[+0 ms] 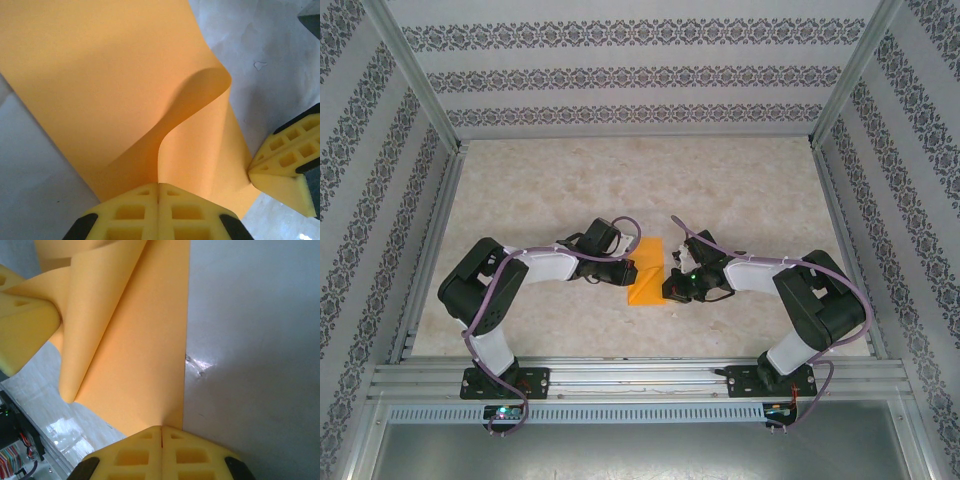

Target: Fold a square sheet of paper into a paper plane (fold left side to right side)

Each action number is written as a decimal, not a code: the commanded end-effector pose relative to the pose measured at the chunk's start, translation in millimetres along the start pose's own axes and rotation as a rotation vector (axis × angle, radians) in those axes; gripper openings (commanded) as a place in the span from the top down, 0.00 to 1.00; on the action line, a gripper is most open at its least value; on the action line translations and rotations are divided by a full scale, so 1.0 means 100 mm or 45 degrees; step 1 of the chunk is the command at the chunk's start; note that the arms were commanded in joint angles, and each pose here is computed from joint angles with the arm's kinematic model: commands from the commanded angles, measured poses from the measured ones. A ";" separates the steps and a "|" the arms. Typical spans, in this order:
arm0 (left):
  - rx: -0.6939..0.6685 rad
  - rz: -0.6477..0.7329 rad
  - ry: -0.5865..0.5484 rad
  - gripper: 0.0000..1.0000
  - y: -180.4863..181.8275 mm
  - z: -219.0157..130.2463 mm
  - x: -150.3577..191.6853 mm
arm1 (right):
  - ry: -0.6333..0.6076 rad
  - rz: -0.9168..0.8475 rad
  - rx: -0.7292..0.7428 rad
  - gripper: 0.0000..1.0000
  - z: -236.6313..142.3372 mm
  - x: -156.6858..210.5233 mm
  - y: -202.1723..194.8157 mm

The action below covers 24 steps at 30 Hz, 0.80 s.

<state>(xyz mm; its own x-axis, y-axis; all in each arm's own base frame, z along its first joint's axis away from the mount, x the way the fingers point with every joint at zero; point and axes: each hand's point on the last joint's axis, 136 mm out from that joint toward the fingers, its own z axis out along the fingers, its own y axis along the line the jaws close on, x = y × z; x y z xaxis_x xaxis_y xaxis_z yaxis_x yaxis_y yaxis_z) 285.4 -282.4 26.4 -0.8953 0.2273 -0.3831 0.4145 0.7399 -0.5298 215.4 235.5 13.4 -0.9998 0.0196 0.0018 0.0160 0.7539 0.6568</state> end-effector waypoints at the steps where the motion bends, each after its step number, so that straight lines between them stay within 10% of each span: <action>1: -0.019 0.011 -0.041 1.00 0.05 -0.05 -0.08 | 0.060 0.065 0.159 1.00 0.05 0.15 -0.32; 24: -0.017 -0.007 -0.010 1.00 0.13 0.05 0.00 | 0.062 0.068 0.163 1.00 0.03 0.16 -0.33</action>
<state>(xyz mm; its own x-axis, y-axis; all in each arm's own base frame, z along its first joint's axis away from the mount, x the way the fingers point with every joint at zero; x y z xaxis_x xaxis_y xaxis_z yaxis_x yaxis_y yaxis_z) 287.7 -280.0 23.1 -0.8985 0.2213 -0.3791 0.4064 0.7461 -0.5275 215.4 235.4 13.4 -0.9998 0.0197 0.0032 0.0170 0.7545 0.6560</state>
